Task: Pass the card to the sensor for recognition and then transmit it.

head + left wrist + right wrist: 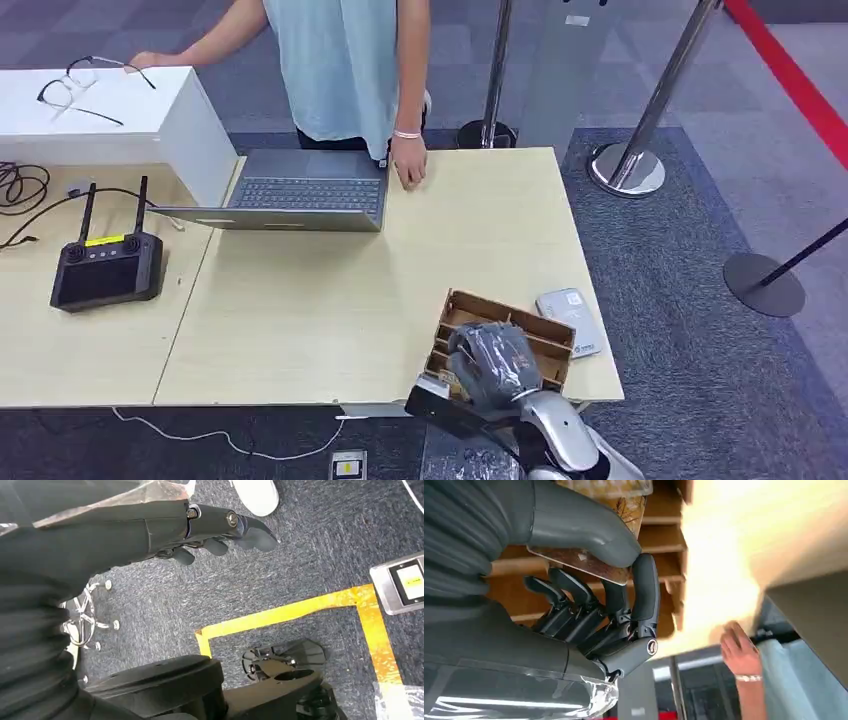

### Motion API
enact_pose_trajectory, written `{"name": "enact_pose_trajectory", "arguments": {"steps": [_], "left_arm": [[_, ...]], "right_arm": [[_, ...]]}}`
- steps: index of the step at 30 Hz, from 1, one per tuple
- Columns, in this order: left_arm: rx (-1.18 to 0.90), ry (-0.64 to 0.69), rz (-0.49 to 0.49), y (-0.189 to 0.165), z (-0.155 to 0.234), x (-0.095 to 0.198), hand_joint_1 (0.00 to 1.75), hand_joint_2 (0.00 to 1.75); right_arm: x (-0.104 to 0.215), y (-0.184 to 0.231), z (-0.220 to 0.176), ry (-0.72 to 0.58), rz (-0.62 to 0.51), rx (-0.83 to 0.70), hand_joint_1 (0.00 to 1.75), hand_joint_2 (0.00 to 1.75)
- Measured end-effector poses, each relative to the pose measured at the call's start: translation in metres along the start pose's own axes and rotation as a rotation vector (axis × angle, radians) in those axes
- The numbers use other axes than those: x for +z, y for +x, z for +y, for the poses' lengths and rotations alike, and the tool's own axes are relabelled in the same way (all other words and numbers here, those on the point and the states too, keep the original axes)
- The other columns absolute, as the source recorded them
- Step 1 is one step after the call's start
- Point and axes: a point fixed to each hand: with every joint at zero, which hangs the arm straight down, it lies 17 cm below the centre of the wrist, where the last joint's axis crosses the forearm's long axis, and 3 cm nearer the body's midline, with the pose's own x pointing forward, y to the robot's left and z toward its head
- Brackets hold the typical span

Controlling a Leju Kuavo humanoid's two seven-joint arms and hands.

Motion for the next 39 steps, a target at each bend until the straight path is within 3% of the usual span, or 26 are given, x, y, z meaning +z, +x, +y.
{"name": "enact_pose_trajectory", "arguments": {"steps": [39], "left_arm": [[-0.040, -0.013, -0.029, 0.005, -0.006, 0.002, 0.00, 1.75]], "right_arm": [[-0.069, 0.043, -0.093, -0.146, -0.121, 0.034, 1.75, 1.75]]}}
